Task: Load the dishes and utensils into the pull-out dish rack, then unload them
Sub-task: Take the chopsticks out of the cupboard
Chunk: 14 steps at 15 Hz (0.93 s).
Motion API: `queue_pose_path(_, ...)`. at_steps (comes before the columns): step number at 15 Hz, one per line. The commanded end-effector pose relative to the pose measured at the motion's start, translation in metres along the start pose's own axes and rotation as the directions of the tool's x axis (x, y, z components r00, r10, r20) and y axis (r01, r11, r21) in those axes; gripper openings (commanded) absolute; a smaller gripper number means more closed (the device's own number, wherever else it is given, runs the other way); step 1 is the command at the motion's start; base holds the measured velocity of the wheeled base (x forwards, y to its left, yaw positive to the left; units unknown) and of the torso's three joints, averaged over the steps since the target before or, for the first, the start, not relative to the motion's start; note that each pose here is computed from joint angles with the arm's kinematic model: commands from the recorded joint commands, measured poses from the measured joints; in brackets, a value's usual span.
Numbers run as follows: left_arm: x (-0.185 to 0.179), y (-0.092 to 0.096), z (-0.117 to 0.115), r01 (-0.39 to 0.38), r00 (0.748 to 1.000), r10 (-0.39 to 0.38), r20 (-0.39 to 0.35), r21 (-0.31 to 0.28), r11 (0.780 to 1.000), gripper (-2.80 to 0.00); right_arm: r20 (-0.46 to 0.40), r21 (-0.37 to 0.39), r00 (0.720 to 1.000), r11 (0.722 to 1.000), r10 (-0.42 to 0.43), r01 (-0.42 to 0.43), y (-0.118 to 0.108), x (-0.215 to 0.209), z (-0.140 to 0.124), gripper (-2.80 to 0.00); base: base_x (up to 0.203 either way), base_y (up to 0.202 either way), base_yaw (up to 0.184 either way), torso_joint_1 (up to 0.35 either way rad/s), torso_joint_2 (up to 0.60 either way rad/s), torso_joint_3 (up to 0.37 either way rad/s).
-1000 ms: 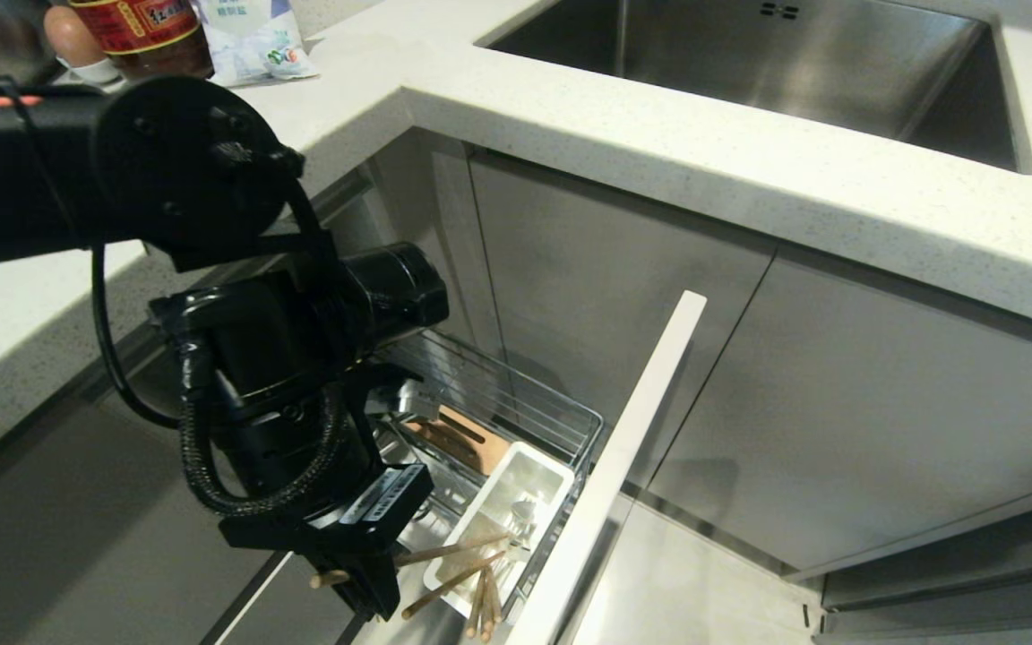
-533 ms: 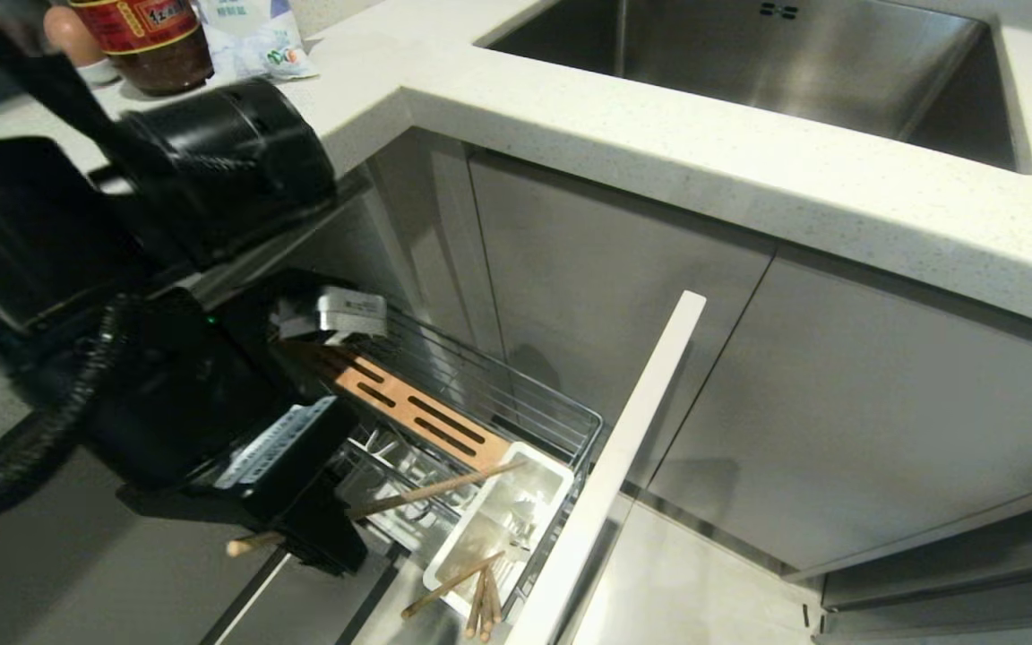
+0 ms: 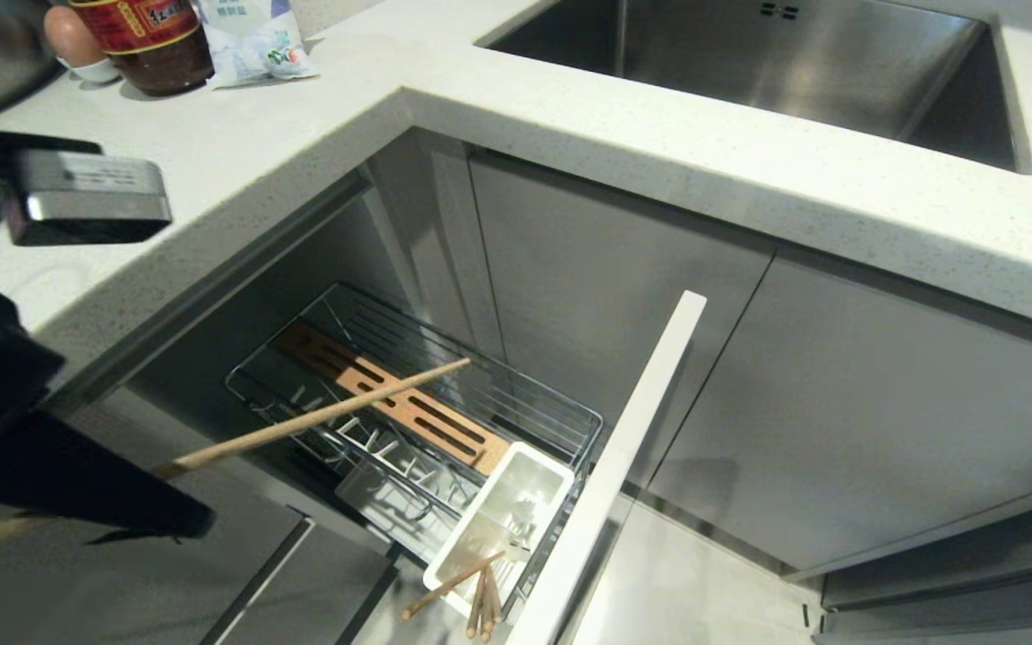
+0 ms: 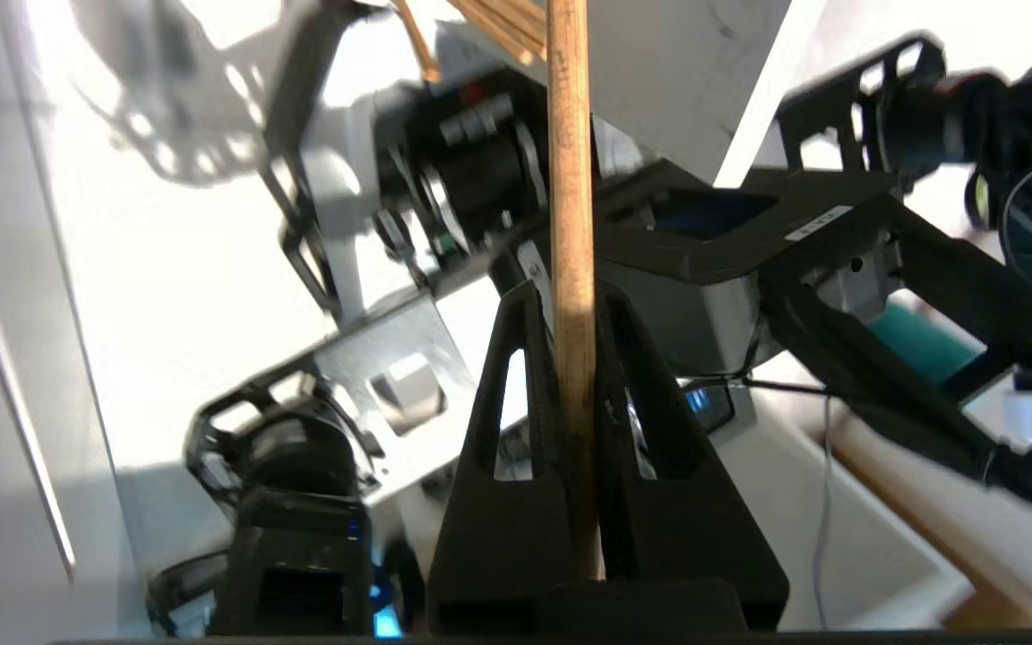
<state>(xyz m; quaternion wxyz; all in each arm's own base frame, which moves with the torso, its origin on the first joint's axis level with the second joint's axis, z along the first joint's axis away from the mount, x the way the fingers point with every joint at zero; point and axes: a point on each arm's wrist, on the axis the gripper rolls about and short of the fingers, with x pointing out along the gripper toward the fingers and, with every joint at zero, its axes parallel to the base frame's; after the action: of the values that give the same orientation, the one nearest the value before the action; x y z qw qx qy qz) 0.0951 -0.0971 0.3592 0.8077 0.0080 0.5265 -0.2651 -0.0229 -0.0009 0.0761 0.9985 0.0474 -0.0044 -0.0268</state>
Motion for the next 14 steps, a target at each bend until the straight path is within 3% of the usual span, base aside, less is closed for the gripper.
queue_pose_path(1, -0.030, 0.009, -0.026, -0.005, 0.994, 0.004, 0.108, 0.004, 1.000, -2.80, 0.003, 0.001, 1.000, 1.000, 0.000, 0.000, 0.000, 0.000, 0.000, -2.80, 0.000, 0.000, 0.000, 0.000, 0.00, 0.000)
queue_pose_path(4, -0.053, 0.017, -0.043, -0.004, 0.969, 0.007, 0.245, -0.011, 1.000, -2.80, 0.005, 0.001, 1.000, 1.000, 0.000, 0.000, 0.000, 0.000, 0.000, -2.80, 0.000, 0.000, 0.000, 0.000, 0.00, 0.000)
queue_pose_path(6, -0.070, 0.023, -0.050, -0.010, 0.918, 0.032, 0.394, -0.057, 0.998, -2.80, 0.004, 0.001, 1.000, 1.000, 0.001, -0.001, 0.000, 0.000, 0.000, -2.80, 0.000, 0.000, 0.000, 0.000, 0.00, 0.000)
queue_pose_path(8, -0.086, 0.027, -0.058, -0.017, 0.843, 0.078, 0.532, -0.118, 0.993, -2.80, 0.004, 0.001, 1.000, 1.000, 0.001, -0.001, 0.000, 0.000, 0.000, -2.80, 0.000, 0.000, 0.000, 0.000, 0.00, 0.000)
queue_pose_path(11, -0.103, 0.031, -0.070, -0.070, 0.732, 0.201, 0.651, -0.222, 0.972, -2.80, 0.003, 0.001, 1.000, 1.000, 0.000, 0.000, 0.000, 0.000, 0.000, -2.80, 0.000, 0.000, 0.000, 0.000, 0.00, 0.000)
queue_pose_path(13, -0.112, 0.031, -0.080, -0.127, 0.650, 0.316, 0.691, -0.311, 0.942, -2.80, 0.003, 0.001, 1.000, 1.000, 0.000, 0.000, 0.000, 0.000, 0.000, -2.80, 0.000, 0.000, 0.000, 0.000, 0.00, 0.000)
queue_pose_path(14, -0.116, 0.029, -0.086, -0.157, 0.600, 0.392, 0.698, -0.377, 0.913, -2.80, 0.005, 0.001, 1.000, 1.000, 0.001, -0.001, 0.000, 0.000, 0.000, -2.80, 0.000, 0.000, 0.000, 0.000, 0.00, 0.000)
